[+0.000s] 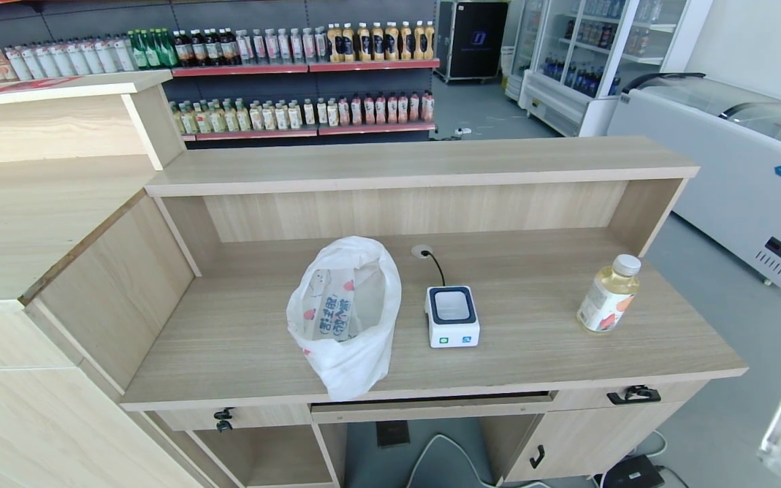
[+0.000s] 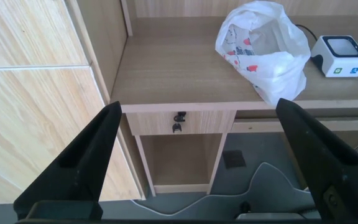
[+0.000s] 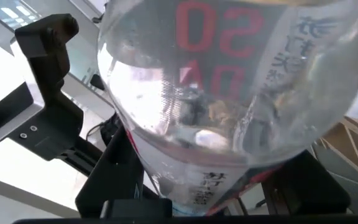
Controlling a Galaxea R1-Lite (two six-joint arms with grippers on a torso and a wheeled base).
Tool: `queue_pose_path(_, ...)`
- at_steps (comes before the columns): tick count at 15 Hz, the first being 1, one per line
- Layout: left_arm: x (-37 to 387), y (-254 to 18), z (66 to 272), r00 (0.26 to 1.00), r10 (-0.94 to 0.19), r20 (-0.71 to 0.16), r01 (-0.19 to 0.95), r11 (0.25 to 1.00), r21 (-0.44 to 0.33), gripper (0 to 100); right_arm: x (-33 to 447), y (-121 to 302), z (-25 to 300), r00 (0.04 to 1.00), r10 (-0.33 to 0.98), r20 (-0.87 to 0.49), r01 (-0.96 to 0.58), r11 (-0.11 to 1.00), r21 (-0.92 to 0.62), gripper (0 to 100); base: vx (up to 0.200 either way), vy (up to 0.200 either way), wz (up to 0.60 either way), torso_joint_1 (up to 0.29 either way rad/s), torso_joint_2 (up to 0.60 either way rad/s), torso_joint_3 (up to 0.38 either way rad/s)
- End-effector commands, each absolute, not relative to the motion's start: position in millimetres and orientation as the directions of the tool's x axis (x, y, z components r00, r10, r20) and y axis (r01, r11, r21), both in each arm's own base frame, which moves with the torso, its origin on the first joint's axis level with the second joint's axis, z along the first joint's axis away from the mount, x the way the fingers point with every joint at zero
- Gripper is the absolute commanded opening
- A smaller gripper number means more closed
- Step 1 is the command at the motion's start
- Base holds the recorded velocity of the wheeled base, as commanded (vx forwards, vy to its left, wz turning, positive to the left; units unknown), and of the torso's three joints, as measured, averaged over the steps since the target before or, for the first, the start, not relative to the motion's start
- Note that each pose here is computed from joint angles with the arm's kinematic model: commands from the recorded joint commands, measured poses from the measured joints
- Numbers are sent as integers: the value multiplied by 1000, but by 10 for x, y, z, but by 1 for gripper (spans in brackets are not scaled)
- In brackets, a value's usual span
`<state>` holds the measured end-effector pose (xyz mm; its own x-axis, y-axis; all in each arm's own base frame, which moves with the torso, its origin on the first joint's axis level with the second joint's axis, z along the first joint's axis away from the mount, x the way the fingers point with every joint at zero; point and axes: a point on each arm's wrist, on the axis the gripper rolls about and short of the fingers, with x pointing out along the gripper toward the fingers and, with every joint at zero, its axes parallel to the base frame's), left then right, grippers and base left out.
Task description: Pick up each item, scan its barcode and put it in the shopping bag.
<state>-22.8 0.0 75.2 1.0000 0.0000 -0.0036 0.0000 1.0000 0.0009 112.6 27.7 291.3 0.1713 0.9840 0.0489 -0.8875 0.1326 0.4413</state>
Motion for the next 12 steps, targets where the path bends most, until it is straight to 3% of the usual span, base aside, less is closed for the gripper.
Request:
queue_pose_path(1, -228, 0, 752, 1000, 0, -3, 0, 1000, 2, 100, 1056, 286, 2939, 158, 986, 54, -899, 121, 421, 0, 0, 0, 0, 0, 0, 0)
queue_pose_path(12, -228, 0, 752, 1000, 0, -3, 0, 1000, 2, 100, 903, 285, 2815, 151, 987, 53, -900, 115, 421, 0, 0, 0, 0, 0, 0, 0)
